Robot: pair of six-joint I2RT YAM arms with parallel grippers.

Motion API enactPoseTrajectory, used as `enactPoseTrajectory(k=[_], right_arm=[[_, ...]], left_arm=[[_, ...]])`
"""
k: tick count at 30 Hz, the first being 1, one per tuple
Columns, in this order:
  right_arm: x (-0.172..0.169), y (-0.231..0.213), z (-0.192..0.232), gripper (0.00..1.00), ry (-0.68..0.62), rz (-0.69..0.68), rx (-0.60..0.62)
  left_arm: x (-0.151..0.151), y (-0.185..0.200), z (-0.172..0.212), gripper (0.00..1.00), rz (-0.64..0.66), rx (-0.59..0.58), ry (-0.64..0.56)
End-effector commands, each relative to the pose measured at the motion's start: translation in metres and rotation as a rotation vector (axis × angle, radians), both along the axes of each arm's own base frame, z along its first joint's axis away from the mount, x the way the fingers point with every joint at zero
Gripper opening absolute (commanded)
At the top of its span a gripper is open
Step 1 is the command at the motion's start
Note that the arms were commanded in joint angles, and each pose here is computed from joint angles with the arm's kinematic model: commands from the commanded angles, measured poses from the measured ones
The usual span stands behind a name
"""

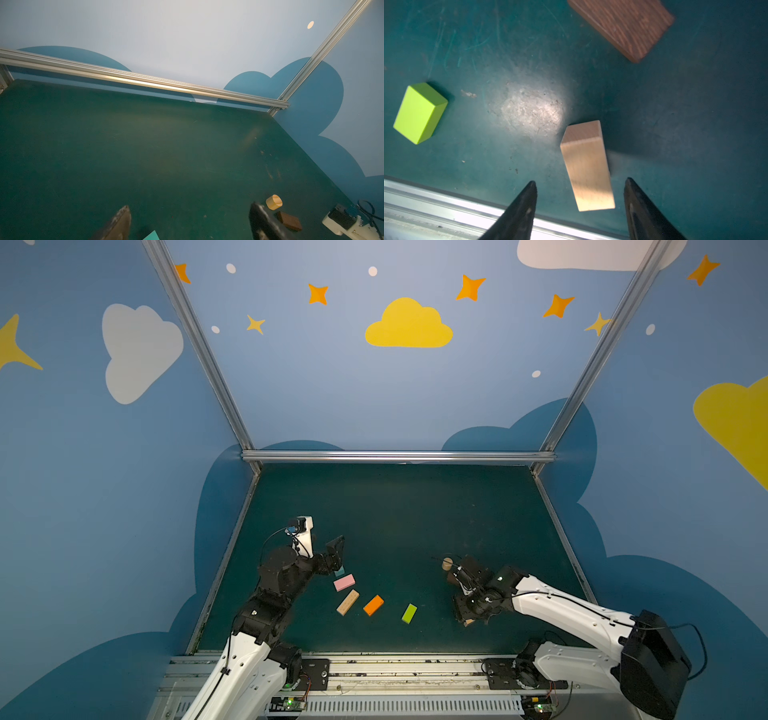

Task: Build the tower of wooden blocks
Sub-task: 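Lower the right gripper around the natural wood block and close it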

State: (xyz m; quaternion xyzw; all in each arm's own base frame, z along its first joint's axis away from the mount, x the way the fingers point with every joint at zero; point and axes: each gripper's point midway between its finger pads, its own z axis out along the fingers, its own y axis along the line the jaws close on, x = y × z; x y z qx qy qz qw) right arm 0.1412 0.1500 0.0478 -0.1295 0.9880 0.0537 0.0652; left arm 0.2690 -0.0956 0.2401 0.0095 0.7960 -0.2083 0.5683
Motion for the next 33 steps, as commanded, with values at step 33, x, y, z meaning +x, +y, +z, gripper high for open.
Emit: enactPoseTrajectory(k=[33], right_arm=[[-0.003,-0.002,-0.020,0.36,0.073,-0.017,-0.016]], left_arm=[[0.000,0.000,-0.004,0.88,0.001,0.016,0.004]])
